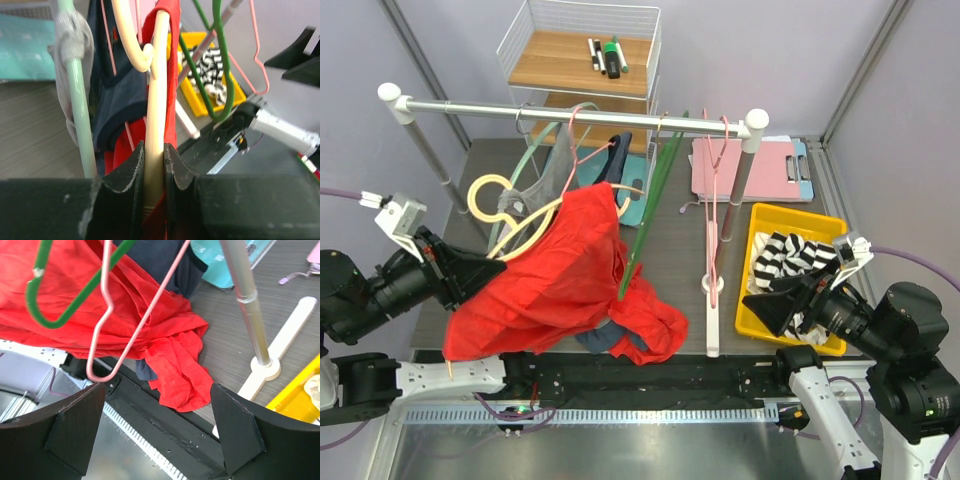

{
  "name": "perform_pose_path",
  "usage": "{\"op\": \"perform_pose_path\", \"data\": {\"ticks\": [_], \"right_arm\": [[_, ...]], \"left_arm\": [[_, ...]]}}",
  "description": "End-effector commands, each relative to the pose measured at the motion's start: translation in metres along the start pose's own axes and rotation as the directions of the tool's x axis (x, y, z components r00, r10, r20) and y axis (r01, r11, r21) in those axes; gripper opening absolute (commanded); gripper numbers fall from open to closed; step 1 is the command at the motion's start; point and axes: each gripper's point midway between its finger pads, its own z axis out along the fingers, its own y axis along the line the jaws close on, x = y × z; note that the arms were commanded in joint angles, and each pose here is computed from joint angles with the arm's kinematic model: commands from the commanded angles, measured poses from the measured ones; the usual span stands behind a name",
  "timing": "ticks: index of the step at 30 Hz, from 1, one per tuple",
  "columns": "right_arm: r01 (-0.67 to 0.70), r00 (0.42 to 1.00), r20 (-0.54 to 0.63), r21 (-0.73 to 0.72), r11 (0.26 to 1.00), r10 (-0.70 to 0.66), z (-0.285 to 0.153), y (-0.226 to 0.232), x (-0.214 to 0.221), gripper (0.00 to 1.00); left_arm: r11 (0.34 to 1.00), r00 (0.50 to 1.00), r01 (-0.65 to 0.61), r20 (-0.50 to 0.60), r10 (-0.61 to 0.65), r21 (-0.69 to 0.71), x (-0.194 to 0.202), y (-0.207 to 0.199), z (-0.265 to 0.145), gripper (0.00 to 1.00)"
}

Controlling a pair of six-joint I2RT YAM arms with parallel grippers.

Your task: Remove the tank top from the hanger

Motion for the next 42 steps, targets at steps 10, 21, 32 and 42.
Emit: {"op": "perform_pose_path", "data": {"ticks": [10,21,32,42], "right_arm": [[0.037,0.999,-0.028,-0.195,0.980,-0.044,-0.001,0.032,-0.001,0.91],[0.070,0.995,-0.038,-0.394,0.916,-0.092,-0.013,0.066,-0.002,0.91],[0.093,0.991,-0.040,-0.509,0.856,-0.131,-0.028,0.087,0.000,0.93],[0.000,0.993,-0.098,-0.570,0.822,-0.069,-0.027,0.093,0.008,0.93]], "left_arm": [[0.995,0.987,-0.088,-0.133,0.093,0.045,0.058,0.012,0.000,0.00],[0.928,0.968,-0.113,-0.172,0.183,0.356,0.093,-0.031,-0.003,0.00],[0.724,0.923,-0.037,-0.253,0.288,0.689,0.125,-0.090,-0.023,0.00],[0.511,0.936,0.014,-0.191,0.295,0.860,0.108,-0.141,-0.031,0.00]]}}
